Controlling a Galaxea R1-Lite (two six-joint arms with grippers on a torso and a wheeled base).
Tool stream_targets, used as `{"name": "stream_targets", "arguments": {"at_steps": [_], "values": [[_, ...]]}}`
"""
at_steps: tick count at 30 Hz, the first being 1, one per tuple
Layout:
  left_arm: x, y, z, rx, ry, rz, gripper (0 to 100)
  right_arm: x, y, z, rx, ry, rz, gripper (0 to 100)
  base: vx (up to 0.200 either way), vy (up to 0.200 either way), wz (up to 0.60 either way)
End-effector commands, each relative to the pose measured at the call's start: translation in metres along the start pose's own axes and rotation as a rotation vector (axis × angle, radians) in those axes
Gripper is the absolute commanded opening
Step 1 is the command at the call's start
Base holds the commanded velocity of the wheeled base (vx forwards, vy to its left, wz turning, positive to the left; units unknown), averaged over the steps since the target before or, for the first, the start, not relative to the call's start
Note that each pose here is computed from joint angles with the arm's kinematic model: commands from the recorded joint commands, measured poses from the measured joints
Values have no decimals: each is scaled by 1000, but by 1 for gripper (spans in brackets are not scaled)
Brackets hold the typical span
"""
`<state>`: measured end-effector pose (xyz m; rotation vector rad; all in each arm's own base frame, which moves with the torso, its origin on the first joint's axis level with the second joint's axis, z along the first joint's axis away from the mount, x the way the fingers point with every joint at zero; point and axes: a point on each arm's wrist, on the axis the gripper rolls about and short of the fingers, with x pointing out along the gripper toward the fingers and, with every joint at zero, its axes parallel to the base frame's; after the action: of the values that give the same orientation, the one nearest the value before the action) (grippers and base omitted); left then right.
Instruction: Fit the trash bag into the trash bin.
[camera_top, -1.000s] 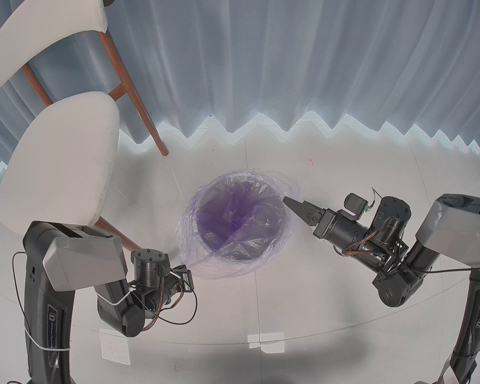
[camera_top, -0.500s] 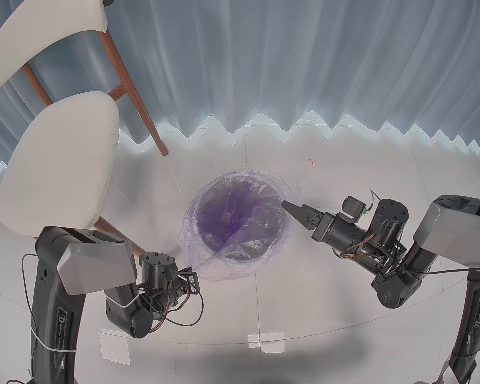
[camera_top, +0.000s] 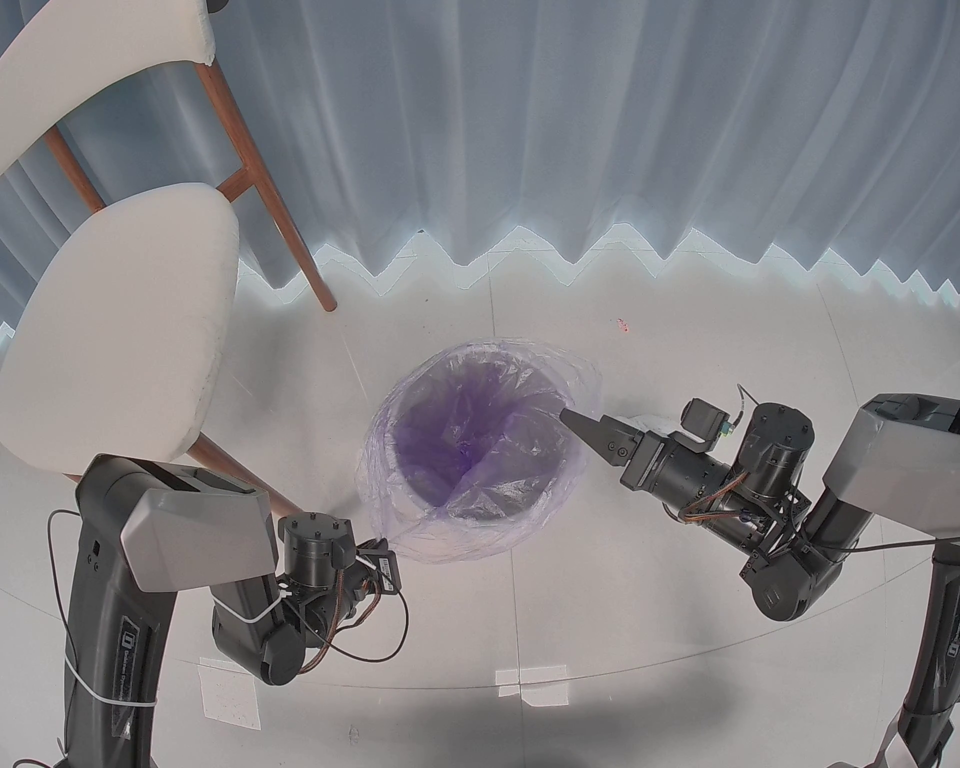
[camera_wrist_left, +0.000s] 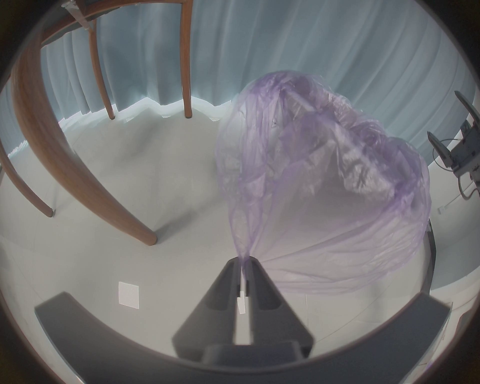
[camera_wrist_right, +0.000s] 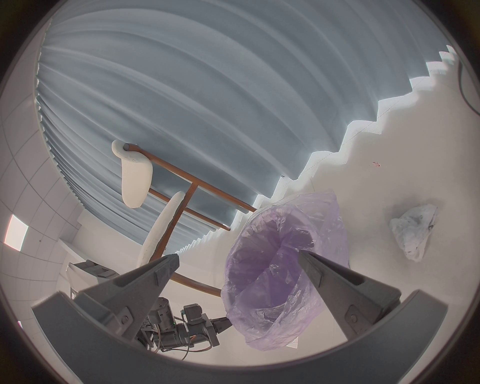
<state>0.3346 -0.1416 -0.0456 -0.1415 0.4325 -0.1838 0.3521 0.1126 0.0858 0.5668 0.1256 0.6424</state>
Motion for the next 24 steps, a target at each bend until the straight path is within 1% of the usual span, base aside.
{"name": "stream_targets", "arguments": {"at_steps": [1,3,5,6,8,10,13,15,16,17,20,21,22,24], "values": [[-7,-1,-4,22,-4,-11,100,0,-1,-3,2,8,-1,100,0,0,0],[-12,0,-2,37,-38,-19,100,1,-4,-7,12,21,-8,100,0,0,0],[-20,1,1,78,-45,-17,100,5,-11,-15,23,37,-19,100,0,0,0],[-24,1,5,85,-51,-17,100,6,-14,-18,24,42,-26,100,0,0,0],[-44,-2,26,85,-98,-31,100,9,-21,-25,30,55,-37,100,0,0,0],[-54,-5,38,83,-131,-41,100,9,-21,-26,32,58,-38,100,0,0,0],[-83,-14,77,83,-257,-86,100,6,-17,-23,37,56,-32,100,0,0,0],[-98,-21,100,79,-346,-124,100,1,-13,-23,55,68,-35,100,0,0,0],[-98,-21,100,79,-346,-124,100,1,-13,-23,55,68,-35,100,0,0,0],[-107,-27,118,75,-413,-177,100,0,-9,-29,91,92,-31,100,0,0,0],[-125,-35,150,74,-528,-265,100,1,-1,-39,151,127,-22,100,0,0,0],[-130,-37,155,77,-539,-292,100,1,1,-43,163,140,-18,100,0,0,0],[-136,-37,158,82,-537,-315,100,0,4,-48,173,157,-15,100,-200,0,0],[-141,-34,159,89,-522,-327,100,1,5,-62,185,199,-18,100,-200,0,0]]}}
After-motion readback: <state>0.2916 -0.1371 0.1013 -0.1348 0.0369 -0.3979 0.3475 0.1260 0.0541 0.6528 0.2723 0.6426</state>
